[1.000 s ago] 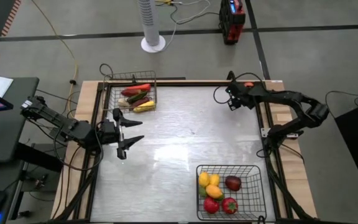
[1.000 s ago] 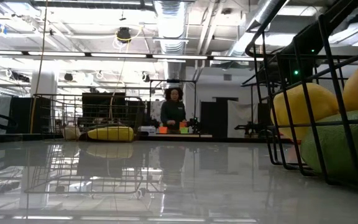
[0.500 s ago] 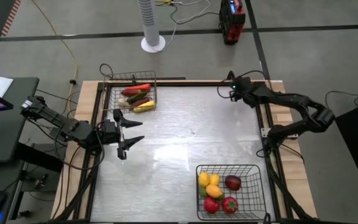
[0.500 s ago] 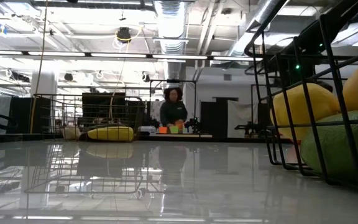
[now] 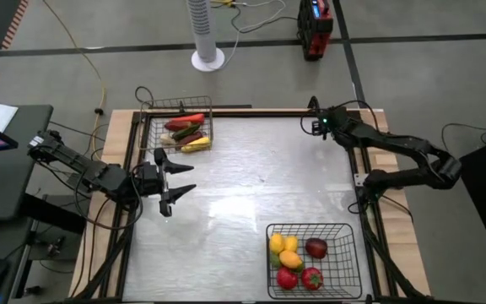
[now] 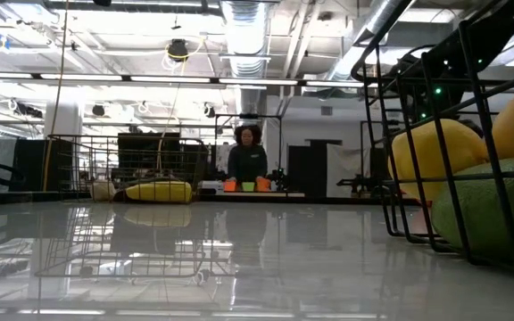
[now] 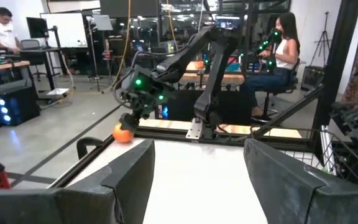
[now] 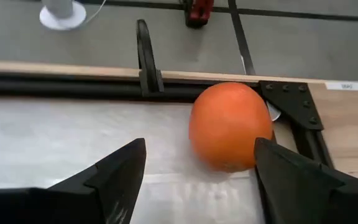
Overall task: Sort produce into baskets
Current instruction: Move the bottom wire basket to the center of the table
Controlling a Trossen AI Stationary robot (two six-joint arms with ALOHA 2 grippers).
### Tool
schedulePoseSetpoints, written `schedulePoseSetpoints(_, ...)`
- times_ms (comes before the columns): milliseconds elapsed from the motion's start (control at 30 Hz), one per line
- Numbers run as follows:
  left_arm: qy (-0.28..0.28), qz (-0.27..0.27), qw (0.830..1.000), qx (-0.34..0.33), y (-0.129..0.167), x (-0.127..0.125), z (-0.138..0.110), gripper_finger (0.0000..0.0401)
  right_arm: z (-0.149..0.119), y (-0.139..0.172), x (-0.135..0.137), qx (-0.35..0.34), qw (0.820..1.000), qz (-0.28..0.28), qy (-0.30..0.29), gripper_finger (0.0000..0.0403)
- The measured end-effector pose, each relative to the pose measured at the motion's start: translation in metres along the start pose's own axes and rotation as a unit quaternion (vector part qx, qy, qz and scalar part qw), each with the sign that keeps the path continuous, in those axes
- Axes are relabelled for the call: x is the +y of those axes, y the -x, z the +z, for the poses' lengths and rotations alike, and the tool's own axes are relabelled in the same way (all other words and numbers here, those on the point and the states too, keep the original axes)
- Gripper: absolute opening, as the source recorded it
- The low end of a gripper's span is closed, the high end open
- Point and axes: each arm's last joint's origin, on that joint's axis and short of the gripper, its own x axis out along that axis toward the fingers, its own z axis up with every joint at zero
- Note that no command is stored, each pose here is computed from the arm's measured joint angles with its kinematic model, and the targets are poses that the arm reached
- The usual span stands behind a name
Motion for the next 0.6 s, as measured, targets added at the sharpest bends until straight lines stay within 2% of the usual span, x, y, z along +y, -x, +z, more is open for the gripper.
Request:
schedulePoseSetpoints(167, 0.0, 0.0, 1.0, 0.0, 0.0, 0.0, 0.0, 0.0235, -0.001, -0.006, 0.004, -0.002, 0.999, -0.003, -0.039, 0.0326)
schedulePoseSetpoints(433, 0.0, 0.0, 1.0, 0.0, 0.0, 0.0, 0.0, 0.0235, 0.0, -0.012, 0.011, -0.013, 0.998, 0.005, -0.055, 0.0326)
schedulePoseSetpoints(500, 0.0, 0.0, 1.0, 0.0, 0.0, 0.0, 0.0, 0.0235, -0.002, -0.011, 0.013, -0.002, 0.999, 0.02, -0.03, 0.0326)
schedulePoseSetpoints(600, -0.001, 0.0, 1.0, 0.0, 0.0, 0.0, 0.0, 0.0235, -0.007, -0.005, 0.021, 0.002, 0.998, 0.046, 0.038, 0.0326)
